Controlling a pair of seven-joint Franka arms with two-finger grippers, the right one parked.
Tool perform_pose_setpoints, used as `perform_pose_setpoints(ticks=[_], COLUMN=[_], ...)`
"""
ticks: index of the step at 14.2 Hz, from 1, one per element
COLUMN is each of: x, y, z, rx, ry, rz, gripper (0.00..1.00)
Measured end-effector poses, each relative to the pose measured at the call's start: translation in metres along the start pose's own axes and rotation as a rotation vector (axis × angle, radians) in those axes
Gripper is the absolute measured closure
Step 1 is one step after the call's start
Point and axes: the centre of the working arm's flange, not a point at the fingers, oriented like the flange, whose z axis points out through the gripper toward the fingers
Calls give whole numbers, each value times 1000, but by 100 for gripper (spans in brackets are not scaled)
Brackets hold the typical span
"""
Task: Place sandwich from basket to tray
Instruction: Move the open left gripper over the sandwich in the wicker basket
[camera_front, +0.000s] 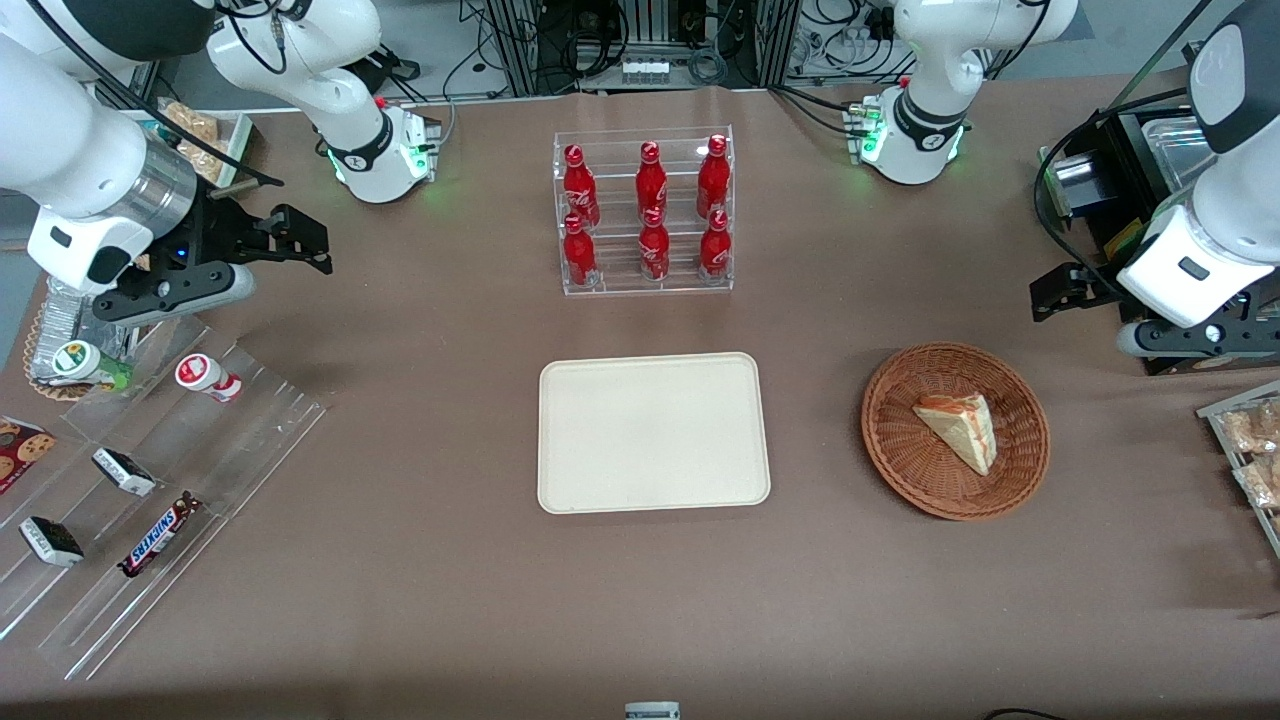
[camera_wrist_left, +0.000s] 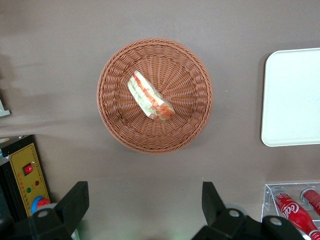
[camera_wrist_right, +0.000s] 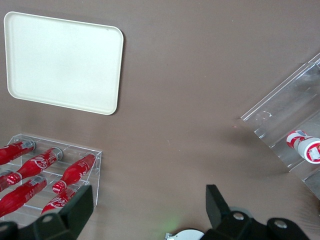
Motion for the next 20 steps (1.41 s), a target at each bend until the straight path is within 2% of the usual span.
perform_pose_setpoints(ticks=[10, 15, 17, 20], x=[0, 5, 13, 18], y=[-1, -3, -6, -9], z=[0, 37, 78, 150], rx=[6, 11, 10, 5], ry=[-1, -38, -28, 19], rz=[-1, -3, -8, -33], gripper=[0, 0, 0, 0])
